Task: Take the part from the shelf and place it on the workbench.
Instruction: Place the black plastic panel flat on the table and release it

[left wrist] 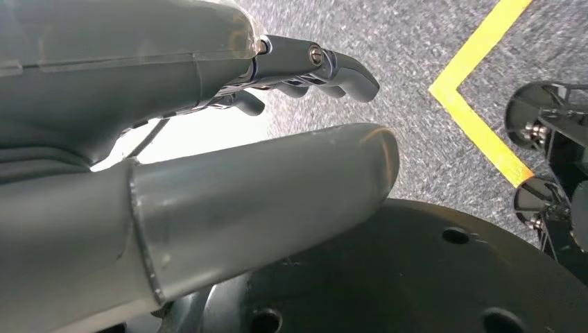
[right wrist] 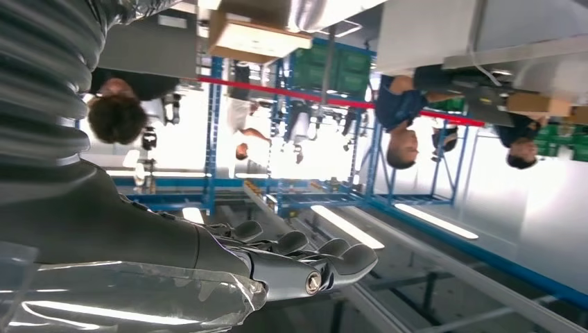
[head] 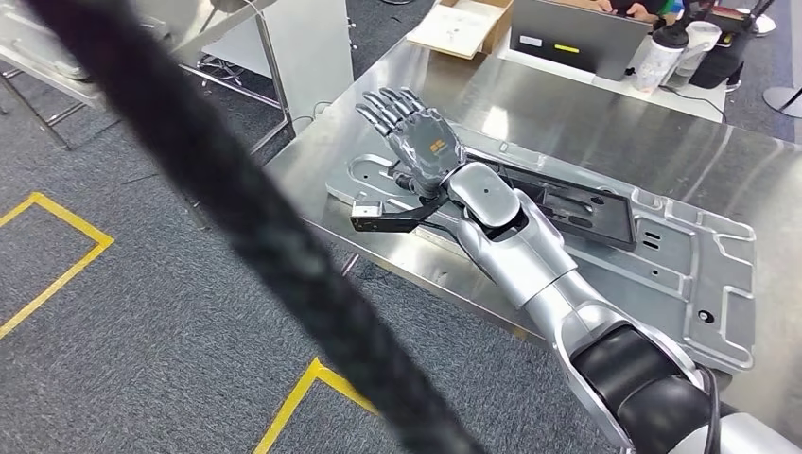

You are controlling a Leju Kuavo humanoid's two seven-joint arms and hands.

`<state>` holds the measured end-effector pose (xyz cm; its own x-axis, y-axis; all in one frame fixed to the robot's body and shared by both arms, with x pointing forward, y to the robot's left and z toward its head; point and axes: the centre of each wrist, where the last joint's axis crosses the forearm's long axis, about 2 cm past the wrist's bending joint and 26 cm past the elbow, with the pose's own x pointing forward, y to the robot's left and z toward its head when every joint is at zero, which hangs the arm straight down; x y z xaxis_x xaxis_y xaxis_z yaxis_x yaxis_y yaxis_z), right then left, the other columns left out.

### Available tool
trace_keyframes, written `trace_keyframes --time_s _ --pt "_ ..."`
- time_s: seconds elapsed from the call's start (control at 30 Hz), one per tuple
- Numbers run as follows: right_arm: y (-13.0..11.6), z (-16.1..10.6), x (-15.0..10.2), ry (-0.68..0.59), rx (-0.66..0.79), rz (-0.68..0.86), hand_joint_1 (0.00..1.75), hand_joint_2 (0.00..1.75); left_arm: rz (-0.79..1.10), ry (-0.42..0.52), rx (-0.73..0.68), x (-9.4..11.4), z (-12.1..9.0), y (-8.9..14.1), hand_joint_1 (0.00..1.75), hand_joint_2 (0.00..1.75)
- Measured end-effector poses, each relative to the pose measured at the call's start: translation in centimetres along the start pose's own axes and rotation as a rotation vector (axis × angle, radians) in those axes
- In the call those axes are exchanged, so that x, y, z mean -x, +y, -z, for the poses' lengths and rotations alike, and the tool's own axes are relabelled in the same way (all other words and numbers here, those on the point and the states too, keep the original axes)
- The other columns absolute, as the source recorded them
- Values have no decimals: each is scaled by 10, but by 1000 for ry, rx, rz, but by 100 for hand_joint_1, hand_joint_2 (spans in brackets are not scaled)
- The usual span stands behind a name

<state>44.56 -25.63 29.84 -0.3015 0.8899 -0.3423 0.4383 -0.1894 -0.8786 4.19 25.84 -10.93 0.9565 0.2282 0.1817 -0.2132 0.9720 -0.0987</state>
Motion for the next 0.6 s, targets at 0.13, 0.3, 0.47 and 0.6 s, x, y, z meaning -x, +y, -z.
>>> trace_keyframes --time_s 0.13,0.3,0.47,0.6 --pt "-2 1 1 2 5 -1 0 175 0 -3 1 -1 0 0 0 0" --pt "-3 2 0 0 14 11 0 175 1 -1 0 0 0 0 0 0" --pt "3 -3 -2 -3 0 16 0 175 3 -2 -1 0 0 0 0 0" --pt "2 -3 -2 -5 11 17 0 175 7 -2 -1 -1 0 -1 0 0"
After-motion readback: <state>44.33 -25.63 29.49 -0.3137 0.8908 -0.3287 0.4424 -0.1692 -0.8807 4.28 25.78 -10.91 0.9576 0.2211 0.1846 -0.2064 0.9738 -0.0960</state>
